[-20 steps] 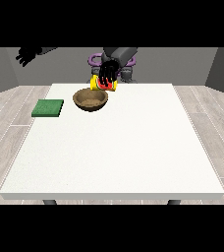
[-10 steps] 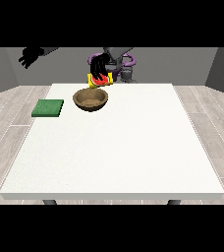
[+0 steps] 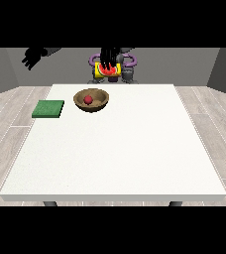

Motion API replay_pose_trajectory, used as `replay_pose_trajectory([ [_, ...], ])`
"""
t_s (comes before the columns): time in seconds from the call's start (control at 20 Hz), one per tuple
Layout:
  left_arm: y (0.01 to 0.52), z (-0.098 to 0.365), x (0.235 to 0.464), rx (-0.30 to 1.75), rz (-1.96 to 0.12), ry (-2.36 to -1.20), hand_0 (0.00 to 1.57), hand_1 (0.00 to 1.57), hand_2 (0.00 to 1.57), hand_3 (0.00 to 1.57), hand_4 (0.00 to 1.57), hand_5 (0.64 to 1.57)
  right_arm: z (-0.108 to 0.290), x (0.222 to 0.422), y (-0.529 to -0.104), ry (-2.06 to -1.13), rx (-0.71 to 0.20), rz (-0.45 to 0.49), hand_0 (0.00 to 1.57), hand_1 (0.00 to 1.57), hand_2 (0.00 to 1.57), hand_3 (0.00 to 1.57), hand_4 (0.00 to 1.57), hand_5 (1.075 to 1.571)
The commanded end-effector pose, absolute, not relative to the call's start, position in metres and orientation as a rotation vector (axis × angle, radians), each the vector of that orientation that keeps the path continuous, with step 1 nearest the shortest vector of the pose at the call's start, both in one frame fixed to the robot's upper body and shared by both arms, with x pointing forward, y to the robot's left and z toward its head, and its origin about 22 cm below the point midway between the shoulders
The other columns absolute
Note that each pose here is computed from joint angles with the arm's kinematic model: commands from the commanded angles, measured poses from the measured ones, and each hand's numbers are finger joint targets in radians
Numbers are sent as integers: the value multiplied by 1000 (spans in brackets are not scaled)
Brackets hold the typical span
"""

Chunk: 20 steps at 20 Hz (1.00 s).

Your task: Pick the cup and pour the ball into the bowl, then pick the bowl and place it on the pad

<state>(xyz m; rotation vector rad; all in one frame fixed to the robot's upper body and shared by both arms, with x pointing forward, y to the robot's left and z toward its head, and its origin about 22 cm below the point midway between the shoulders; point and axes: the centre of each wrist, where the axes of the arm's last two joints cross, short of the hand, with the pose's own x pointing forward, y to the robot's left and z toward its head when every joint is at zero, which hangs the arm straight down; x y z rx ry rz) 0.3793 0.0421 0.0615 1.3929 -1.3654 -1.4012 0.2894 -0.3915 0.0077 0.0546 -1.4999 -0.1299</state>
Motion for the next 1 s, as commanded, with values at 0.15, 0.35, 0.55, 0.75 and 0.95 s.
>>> replay_pose_trajectory([
  [0.15, 117, 104, 401, 946, -725, -1564, 635, 635, 936, 669, 1285, 1545, -4, 276, -391, -1461, -10, -186, 0, 0, 0, 132, 777, 1559],
  [0.35, 153, 141, 408, 640, -372, -1660, 0, 0, 0, 0, 1150, 1568, -15, 279, -370, -1452, -5, -204, 0, 0, 0, 0, 785, 1556],
  [0.55, 203, 159, 408, 337, -181, -1715, 0, 0, 0, 0, 1058, 1570, -34, 269, -362, -1410, -38, -255, 0, 0, 0, 0, 778, 1558],
  [0.75, 273, 174, 406, 151, -163, -1743, 0, 0, 0, 0, 1057, 1566, -46, 269, -335, -1402, -30, -300, 0, 0, 0, 0, 719, 1566],
  [0.95, 318, 176, 398, 76, -135, -1745, 0, 0, 0, 0, 1055, 1558, -67, 264, -306, -1413, -32, -343, 0, 0, 0, 0, 737, 1565],
])
